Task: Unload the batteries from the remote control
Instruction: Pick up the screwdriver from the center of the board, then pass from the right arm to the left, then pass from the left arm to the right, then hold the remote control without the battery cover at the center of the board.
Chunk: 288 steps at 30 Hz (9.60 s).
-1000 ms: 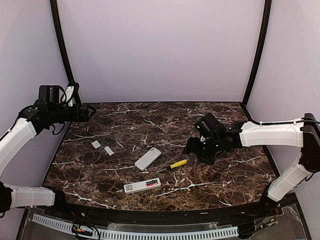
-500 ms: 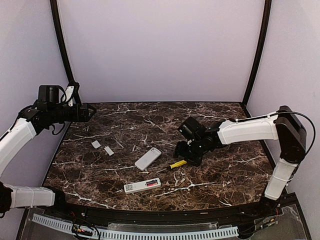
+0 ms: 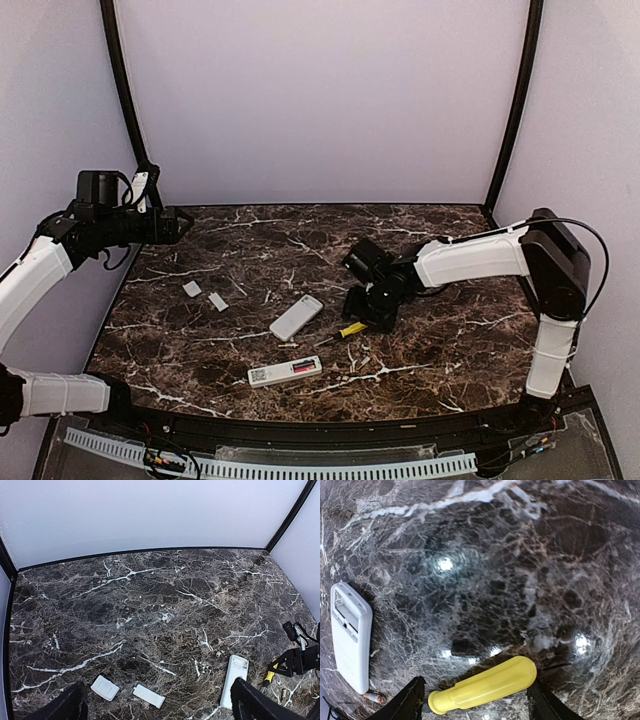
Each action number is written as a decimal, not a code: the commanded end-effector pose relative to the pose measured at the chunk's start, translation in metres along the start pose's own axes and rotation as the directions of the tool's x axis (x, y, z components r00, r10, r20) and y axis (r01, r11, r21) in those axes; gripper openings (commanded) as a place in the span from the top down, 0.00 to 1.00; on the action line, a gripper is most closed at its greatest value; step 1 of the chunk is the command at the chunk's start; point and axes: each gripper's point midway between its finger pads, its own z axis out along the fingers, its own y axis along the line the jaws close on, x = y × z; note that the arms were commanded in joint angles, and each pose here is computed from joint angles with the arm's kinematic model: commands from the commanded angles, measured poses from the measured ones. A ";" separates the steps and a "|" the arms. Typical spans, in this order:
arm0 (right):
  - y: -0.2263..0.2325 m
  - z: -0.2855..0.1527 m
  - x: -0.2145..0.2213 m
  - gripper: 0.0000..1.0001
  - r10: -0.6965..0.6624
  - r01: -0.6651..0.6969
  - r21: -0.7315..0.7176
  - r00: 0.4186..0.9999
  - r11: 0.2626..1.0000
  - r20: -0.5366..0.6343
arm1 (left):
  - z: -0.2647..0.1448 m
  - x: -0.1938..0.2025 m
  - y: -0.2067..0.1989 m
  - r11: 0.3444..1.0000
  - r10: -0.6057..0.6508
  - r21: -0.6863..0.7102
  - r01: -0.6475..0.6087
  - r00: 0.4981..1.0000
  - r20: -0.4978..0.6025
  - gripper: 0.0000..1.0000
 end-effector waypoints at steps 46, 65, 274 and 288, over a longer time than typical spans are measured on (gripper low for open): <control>0.122 -0.052 -0.083 1.00 -0.052 0.114 -0.500 0.989 0.858 0.137 | 0.008 0.025 -0.056 0.958 -0.244 0.180 0.226 0.966 0.088 0.10; 0.153 -0.200 -0.085 1.00 -0.026 0.320 -0.668 0.912 0.672 0.410 | 0.011 0.037 -0.161 0.830 -0.314 0.482 0.281 0.949 -0.014 0.11; 0.106 -0.266 -0.023 1.00 -0.299 0.694 -0.573 0.712 0.436 0.635 | 0.057 0.276 -0.199 0.851 0.457 0.465 -0.246 0.783 -0.422 0.24; 0.112 -0.262 -0.024 1.00 -0.307 0.695 -0.578 0.714 0.428 0.630 | 0.050 0.306 -0.208 0.831 0.490 0.508 -0.227 0.733 -0.472 0.24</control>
